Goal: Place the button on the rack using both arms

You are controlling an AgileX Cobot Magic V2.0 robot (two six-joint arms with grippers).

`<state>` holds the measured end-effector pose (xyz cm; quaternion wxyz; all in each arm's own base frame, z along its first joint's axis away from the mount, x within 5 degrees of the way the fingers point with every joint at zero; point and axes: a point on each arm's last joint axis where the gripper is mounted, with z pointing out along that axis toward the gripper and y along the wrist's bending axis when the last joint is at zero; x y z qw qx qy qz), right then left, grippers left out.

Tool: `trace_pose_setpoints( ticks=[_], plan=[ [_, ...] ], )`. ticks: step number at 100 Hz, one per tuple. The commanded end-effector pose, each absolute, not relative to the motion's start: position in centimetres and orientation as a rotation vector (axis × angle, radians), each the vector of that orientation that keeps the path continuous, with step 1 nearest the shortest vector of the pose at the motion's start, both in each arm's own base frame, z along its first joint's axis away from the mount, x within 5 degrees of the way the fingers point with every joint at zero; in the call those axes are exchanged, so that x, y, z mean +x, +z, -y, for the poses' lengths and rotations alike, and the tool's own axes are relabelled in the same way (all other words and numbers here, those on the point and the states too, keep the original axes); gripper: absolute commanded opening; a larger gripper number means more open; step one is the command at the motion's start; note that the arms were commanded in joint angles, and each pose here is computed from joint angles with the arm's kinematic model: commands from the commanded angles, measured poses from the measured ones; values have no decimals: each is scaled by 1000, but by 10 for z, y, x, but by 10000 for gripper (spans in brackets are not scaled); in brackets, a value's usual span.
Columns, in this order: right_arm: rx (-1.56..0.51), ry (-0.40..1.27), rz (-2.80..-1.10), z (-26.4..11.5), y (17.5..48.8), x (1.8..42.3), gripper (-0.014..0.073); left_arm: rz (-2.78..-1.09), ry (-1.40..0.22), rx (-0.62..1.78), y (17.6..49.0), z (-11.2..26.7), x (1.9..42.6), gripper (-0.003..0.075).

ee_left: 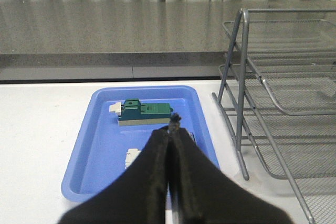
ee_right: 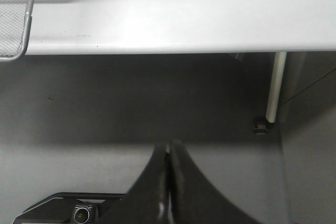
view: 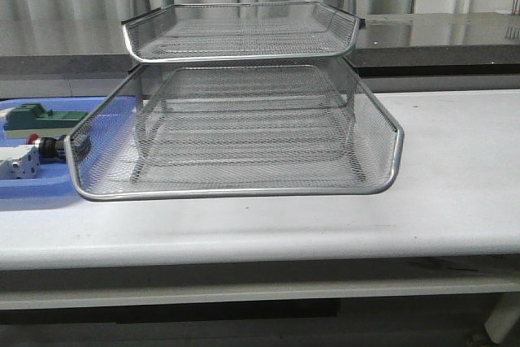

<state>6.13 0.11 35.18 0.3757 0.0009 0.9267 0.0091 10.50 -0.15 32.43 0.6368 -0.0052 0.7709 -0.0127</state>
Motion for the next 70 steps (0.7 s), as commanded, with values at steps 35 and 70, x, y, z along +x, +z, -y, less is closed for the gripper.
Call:
trace_pose_setpoints(
  ticks=[35,70],
  plan=[
    [-3,19,-2290,-1,364,64,-67,-2124,68,67,389,1,251,-20],
    [-3,19,-2290,-1,364,64,-67,-2418,157,283,370,1,341,-15]
  ],
)
